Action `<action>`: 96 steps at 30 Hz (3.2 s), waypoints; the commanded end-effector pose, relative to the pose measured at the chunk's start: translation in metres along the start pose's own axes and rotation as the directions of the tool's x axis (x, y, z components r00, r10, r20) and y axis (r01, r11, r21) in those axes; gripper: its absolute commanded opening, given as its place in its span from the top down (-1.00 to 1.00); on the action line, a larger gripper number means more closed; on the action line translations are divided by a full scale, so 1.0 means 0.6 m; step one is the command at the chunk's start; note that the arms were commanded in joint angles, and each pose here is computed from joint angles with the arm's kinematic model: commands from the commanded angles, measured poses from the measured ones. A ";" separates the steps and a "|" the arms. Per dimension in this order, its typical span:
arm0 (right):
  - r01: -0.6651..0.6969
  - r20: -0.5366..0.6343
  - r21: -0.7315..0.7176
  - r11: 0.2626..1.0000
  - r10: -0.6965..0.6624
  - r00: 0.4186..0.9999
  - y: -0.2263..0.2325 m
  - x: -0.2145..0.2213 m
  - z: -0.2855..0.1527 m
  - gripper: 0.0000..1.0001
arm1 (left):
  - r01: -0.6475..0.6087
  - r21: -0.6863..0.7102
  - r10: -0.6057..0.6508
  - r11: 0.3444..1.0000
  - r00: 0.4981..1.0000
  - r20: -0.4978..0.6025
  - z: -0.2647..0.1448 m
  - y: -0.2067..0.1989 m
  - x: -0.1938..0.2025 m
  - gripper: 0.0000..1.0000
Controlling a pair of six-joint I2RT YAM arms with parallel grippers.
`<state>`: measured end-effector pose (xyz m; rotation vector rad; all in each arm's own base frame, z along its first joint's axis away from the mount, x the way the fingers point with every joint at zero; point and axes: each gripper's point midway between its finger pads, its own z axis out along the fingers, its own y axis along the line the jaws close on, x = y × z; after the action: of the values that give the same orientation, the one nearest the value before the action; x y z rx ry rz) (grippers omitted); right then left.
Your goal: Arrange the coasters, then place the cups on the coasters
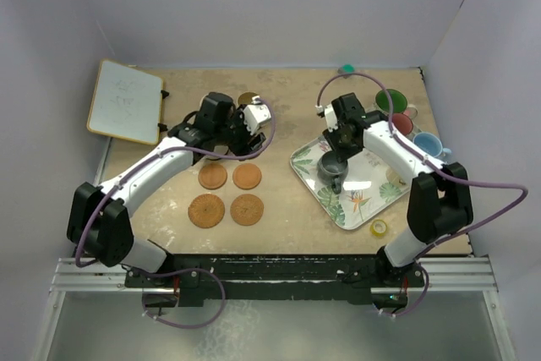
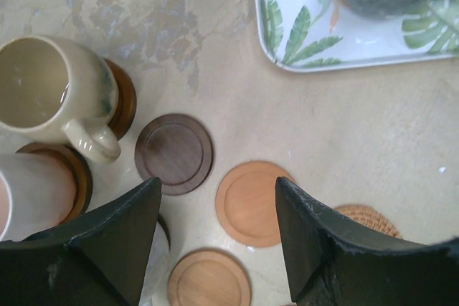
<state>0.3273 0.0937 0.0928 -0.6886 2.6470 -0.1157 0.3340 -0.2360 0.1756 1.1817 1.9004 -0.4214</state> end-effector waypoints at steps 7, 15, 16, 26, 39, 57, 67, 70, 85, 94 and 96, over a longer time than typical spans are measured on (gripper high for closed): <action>-0.092 0.118 -0.185 0.978 0.115 0.986 0.016 -0.021 -0.056 0.12 | 0.141 -0.009 -0.139 0.990 0.983 0.123 0.061 -0.026 -0.112 -0.25; -0.201 0.219 -0.175 0.964 0.238 0.946 -0.047 -0.019 -0.105 0.05 | 0.273 0.034 -0.274 0.961 0.961 0.036 0.148 -0.090 -0.131 -0.25; -0.210 0.239 -0.166 0.963 0.246 0.939 -0.054 -0.019 -0.111 0.04 | 0.287 0.040 -0.289 0.957 0.957 0.034 0.155 -0.096 -0.134 -0.25; -0.269 0.320 -0.114 0.956 0.292 0.901 -0.101 -0.004 -0.140 0.03 | 0.400 0.135 -0.409 0.907 0.911 0.049 0.212 -0.173 -0.178 -0.25; -0.283 0.357 -0.130 0.950 0.311 0.881 -0.110 -0.001 -0.154 0.03 | 0.475 0.066 -0.472 0.878 0.880 -0.060 0.298 -0.192 -0.162 -0.14; -0.296 0.389 -0.130 0.946 0.323 0.863 -0.119 0.000 -0.171 0.09 | 0.385 0.079 -0.376 0.920 0.920 -0.107 0.336 -0.219 -0.129 0.54; -0.307 0.407 -0.108 0.946 0.323 0.854 -0.128 0.001 -0.180 0.10 | 0.312 0.094 -0.301 0.945 0.947 -0.115 0.337 -0.218 -0.123 0.64; -0.308 0.409 -0.106 0.945 0.324 0.853 -0.129 0.001 -0.180 0.10 | 0.309 0.103 -0.296 0.946 0.947 -0.121 0.338 -0.220 -0.120 0.63; -0.311 0.406 -0.113 0.944 0.329 0.852 -0.130 0.002 -0.179 0.10 | 0.294 0.139 -0.276 0.946 0.951 -0.138 0.339 -0.230 -0.118 0.59; -0.310 0.410 -0.117 0.944 0.330 0.850 -0.129 0.002 -0.181 0.10 | 0.300 0.143 -0.277 0.943 0.947 -0.161 0.342 -0.236 -0.106 0.48; -0.311 0.410 -0.118 0.943 0.332 0.850 -0.130 0.002 -0.181 0.10 | 0.303 0.144 -0.278 0.942 0.946 -0.169 0.344 -0.236 -0.101 0.46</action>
<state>0.3144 0.0210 0.1933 -0.2278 2.3574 0.1620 0.3262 -0.4703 0.0830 1.0442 2.2117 -0.6672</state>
